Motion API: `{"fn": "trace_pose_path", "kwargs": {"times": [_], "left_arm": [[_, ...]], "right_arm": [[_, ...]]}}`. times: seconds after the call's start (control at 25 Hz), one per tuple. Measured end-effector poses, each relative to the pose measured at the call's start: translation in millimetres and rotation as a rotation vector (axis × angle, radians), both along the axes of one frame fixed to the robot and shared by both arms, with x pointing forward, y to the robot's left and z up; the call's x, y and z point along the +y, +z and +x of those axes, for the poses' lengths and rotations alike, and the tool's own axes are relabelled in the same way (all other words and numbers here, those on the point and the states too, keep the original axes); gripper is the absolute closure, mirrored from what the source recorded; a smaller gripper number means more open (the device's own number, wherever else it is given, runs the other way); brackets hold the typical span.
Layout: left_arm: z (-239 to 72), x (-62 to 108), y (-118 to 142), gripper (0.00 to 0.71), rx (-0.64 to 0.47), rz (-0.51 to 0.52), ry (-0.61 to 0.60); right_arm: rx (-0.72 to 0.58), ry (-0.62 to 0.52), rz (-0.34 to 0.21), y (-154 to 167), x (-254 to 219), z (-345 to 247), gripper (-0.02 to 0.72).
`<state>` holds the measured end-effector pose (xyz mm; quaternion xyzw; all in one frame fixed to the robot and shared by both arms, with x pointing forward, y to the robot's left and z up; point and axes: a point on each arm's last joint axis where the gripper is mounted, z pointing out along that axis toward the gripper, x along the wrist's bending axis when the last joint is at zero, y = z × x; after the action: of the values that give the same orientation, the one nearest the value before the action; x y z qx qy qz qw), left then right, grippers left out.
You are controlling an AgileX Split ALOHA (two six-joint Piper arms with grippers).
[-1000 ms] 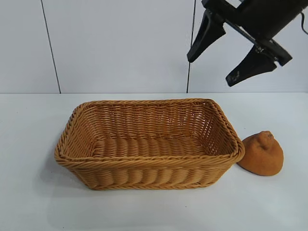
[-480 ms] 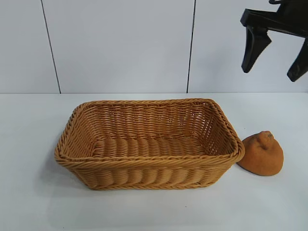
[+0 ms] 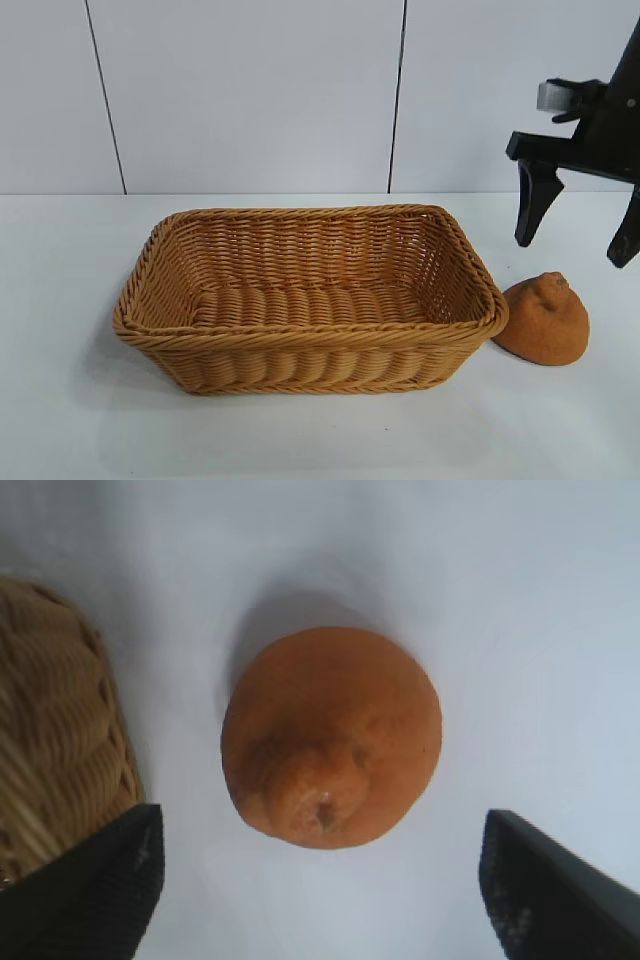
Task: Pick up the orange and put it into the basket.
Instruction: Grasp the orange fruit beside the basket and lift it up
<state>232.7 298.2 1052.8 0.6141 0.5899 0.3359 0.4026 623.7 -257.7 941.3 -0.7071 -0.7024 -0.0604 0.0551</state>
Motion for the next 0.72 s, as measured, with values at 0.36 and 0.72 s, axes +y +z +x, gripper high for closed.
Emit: {"fn": "trace_pose_path", "kwargs": {"times": [0.36, 0.72], "left_arm": [[0, 0.0, 0, 0.098, 0.0, 0.0, 0.0], [0, 0.0, 0, 0.098, 0.0, 0.0, 0.0]], "right_arm": [[0.072, -0.015, 0.005, -47, 1, 7, 0.267], [-0.038, 0.013, 0.011, -1, 1, 7, 0.669]]}}
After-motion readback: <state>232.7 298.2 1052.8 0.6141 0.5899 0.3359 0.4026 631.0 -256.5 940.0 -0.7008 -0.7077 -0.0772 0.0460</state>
